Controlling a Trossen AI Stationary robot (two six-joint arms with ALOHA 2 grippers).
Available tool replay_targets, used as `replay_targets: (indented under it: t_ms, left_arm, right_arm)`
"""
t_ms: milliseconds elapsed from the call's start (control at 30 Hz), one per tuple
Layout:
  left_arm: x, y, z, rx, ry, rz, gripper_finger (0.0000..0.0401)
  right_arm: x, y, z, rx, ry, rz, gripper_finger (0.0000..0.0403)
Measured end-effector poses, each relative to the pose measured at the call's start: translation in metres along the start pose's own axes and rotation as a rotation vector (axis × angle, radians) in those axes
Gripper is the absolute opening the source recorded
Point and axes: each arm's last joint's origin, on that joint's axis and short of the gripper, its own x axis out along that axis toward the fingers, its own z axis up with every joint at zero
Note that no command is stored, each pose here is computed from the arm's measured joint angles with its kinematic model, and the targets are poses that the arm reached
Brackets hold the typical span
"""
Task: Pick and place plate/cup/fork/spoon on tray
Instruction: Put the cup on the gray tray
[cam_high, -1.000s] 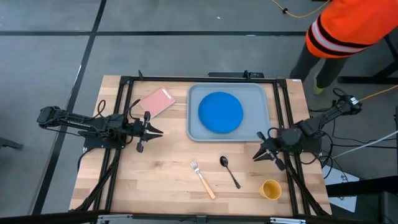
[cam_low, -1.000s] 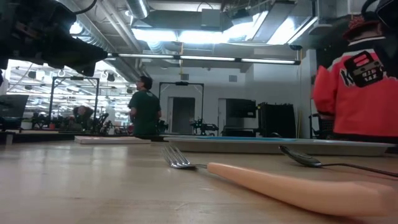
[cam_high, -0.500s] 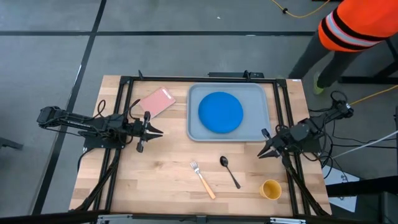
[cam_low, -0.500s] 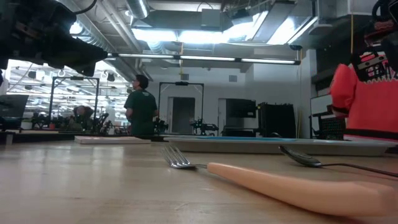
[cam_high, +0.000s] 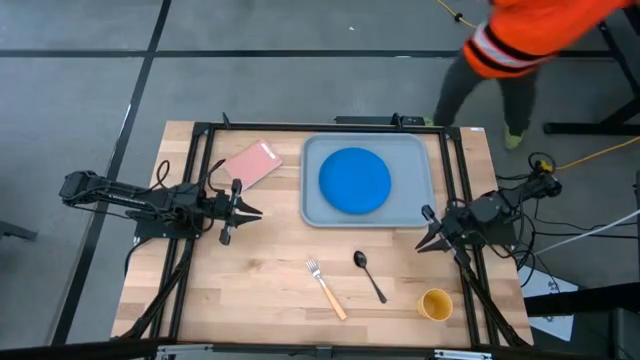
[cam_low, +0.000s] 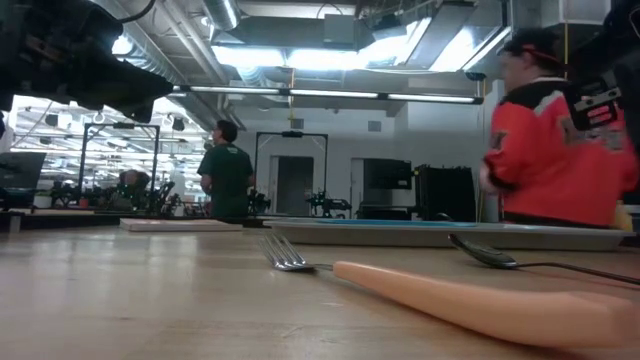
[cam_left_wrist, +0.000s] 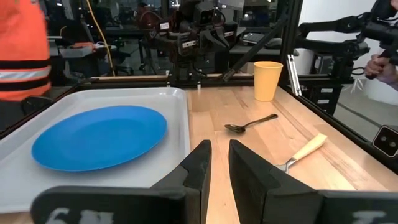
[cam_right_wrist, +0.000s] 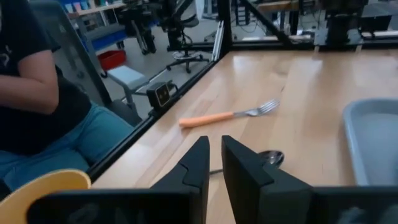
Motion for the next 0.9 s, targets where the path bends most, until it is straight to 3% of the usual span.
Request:
replay_targets:
  t_ms: [200, 900]
  left_arm:
    - [0.0000, 0.0000, -0.0001, 0.000, 0.001, 0.000, 0.0049]
    - [0.0000, 0.0000, -0.0002, 0.000, 0.002, 0.000, 0.0049]
  right_arm:
    - [0.0002, -0.0048, 0.0012, 0.061, -0.040, -0.107, 0.0048]
    - [0.0005, -0.0053, 0.0009, 0.053, -0.034, -0.107, 0.0048]
